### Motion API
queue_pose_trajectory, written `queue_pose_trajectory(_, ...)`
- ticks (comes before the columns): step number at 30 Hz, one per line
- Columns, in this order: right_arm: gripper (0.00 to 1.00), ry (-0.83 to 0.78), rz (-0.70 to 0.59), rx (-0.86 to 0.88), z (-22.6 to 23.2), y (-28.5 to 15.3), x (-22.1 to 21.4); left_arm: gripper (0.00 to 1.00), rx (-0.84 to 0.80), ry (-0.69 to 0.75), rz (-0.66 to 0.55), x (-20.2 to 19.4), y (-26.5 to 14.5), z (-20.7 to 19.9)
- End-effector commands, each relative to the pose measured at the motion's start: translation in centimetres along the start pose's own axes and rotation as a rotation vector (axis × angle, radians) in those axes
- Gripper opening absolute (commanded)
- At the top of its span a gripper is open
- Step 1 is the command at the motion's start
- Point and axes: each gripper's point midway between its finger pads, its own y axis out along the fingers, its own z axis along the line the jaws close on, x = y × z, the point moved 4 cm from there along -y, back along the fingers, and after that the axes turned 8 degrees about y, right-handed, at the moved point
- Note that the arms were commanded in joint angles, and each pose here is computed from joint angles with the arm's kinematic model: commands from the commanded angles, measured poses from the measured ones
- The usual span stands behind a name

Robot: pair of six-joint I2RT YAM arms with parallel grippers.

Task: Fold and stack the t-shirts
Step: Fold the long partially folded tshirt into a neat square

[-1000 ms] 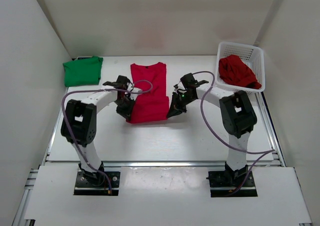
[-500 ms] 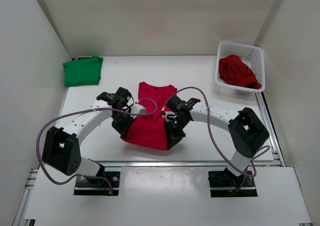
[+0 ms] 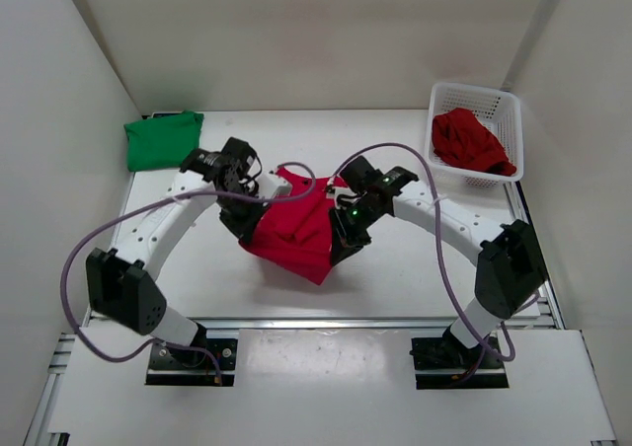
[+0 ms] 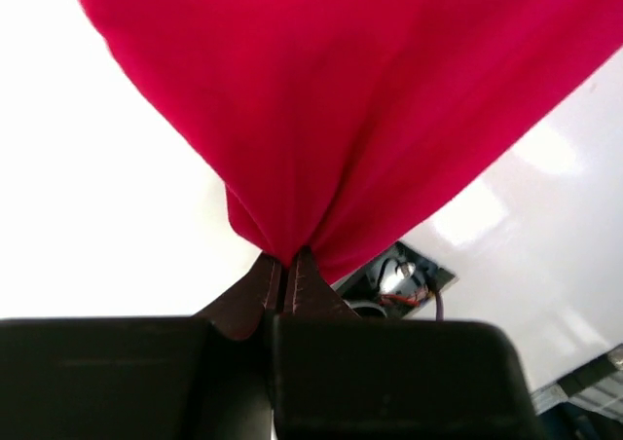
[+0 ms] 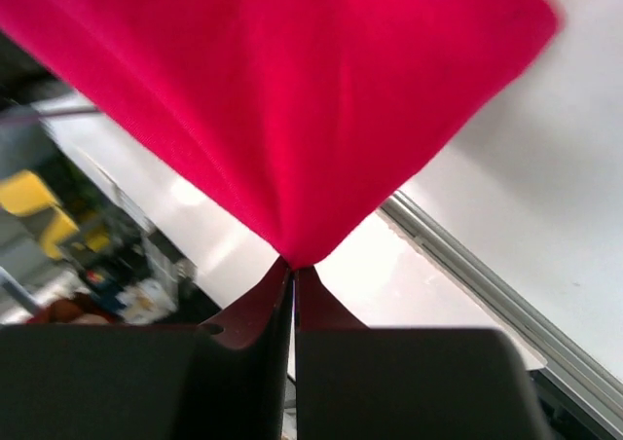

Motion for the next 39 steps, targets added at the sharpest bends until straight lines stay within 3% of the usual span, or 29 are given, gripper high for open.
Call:
queue_pose_trajectory(1,0.01,0.021,-0.053,0.091,0.6,-3.0,2.3,0.00,-0.017,-0.031,-0.057,2.7,-1.3,2.2)
queue_pose_trajectory(11,0.00,0.121,-0.127,0.269,-1.5,-5.2,10.6,0.00,0.028,-0.188,-0.234,9.7,-2.4,10.3)
queue_pose_trajectory(16,0.00,0.169,-0.127,0.290,-2.8,-4.9,14.0,0.00,0.025,-0.257,-0.234,10.6,-0.5,13.4)
queue_pose_trajectory(22,0.00,0.245,-0.139,0.317,-4.9,-4.2,16.7,0.08,0.007,-0.349,-0.226,11.3,3.0,16.8)
queue_pose_trajectory(27,0.00,0.328,-0.200,0.352,-7.0,-4.5,19.4,0.11,0.009,-0.369,-0.306,13.7,4.0,19.5)
queue_pose_trajectory(29,0.00,0.370,-0.226,0.351,-8.2,-4.1,20.8,0.18,0.024,-0.382,-0.347,14.6,4.9,21.0)
queue_pose_trajectory(31,0.03,0.404,-0.255,0.350,-9.3,-4.0,22.1,0.38,0.026,-0.395,-0.394,15.8,5.3,21.7)
queue_pose_trajectory(32,0.06,0.421,-0.278,0.344,-10.1,-3.8,23.0,0.44,0.044,-0.386,-0.421,16.4,5.3,22.3)
queue_pose_trajectory(34,0.22,0.433,-0.314,0.328,-11.1,-4.0,24.1,0.67,0.101,-0.388,-0.452,17.4,5.0,23.7)
queue_pose_trajectory(35,0.26,0.460,-0.341,0.305,-12.0,-4.3,25.0,0.69,0.121,-0.386,-0.451,17.7,5.5,24.2)
queue_pose_trajectory(39,0.32,0.421,-0.431,0.223,-12.9,-6.6,27.5,0.99,0.272,-0.396,-0.472,17.6,2.7,26.2)
